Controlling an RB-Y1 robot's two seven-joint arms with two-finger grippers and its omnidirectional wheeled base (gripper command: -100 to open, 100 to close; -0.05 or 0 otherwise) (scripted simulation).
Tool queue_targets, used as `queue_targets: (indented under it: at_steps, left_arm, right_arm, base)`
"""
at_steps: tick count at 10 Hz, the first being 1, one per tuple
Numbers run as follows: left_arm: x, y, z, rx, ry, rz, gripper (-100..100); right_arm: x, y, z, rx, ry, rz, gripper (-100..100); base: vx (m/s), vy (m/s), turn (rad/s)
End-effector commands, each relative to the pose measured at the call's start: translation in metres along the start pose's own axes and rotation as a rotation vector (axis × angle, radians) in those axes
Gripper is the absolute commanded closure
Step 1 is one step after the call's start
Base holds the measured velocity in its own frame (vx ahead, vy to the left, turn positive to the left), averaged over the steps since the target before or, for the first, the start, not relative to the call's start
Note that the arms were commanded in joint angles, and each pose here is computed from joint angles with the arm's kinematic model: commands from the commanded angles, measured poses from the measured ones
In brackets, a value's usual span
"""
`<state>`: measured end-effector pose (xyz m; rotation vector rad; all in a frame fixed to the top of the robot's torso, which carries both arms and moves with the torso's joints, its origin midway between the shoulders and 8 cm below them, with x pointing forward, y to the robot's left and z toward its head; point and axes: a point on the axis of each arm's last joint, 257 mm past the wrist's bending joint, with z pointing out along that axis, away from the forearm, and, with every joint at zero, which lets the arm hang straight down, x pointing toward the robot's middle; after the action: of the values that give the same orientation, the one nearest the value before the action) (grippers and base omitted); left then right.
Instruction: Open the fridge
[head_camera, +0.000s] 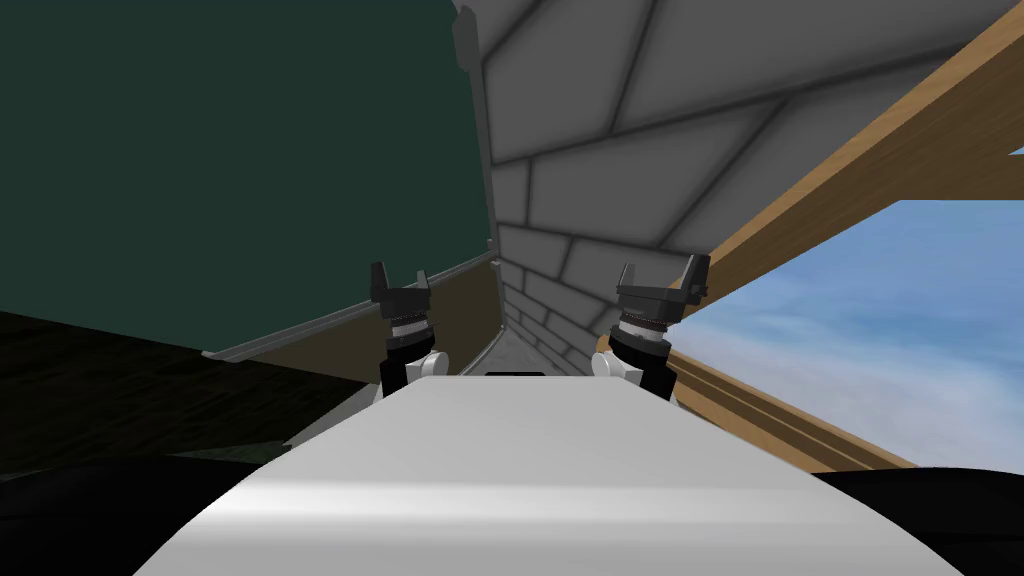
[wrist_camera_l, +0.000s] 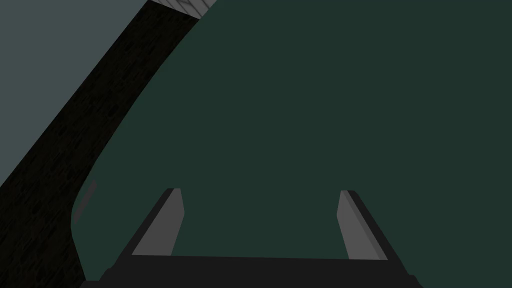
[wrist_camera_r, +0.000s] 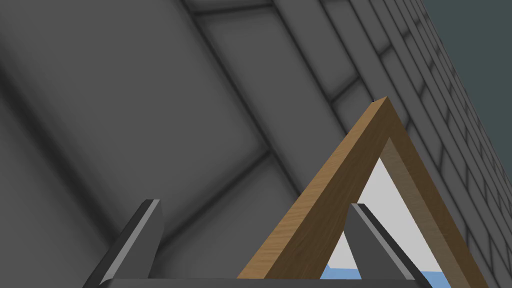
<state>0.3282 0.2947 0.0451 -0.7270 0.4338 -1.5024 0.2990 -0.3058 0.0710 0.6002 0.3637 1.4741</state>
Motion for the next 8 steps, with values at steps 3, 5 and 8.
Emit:
queue_targets:
  at_steps: [3, 5, 8]
  left_arm:
    - [0.0000, -0.0001, 0.0000, 0.000, 0.000, 0.000, 0]
    - [0.0000, -0.0001, 0.0000, 0.000, 0.000, 0.000, 0]
    - [0.0000, -0.0001, 0.0001, 0.000, 0.000, 0.000, 0]
  right_arm:
    - [0.0000, 0.0001, 0.0000, 0.000, 0.000, 0.000, 0]
    - [0.0000, 0.0001, 0.0000, 0.000, 0.000, 0.000, 0]
    - [0.0000, 0.0001, 0.0001, 0.000, 0.000, 0.000, 0]
  base:
    - [0.000, 0.000, 0.000]
    - [0.000, 0.000, 0.000]
    - [0.000, 0.000, 0.000]
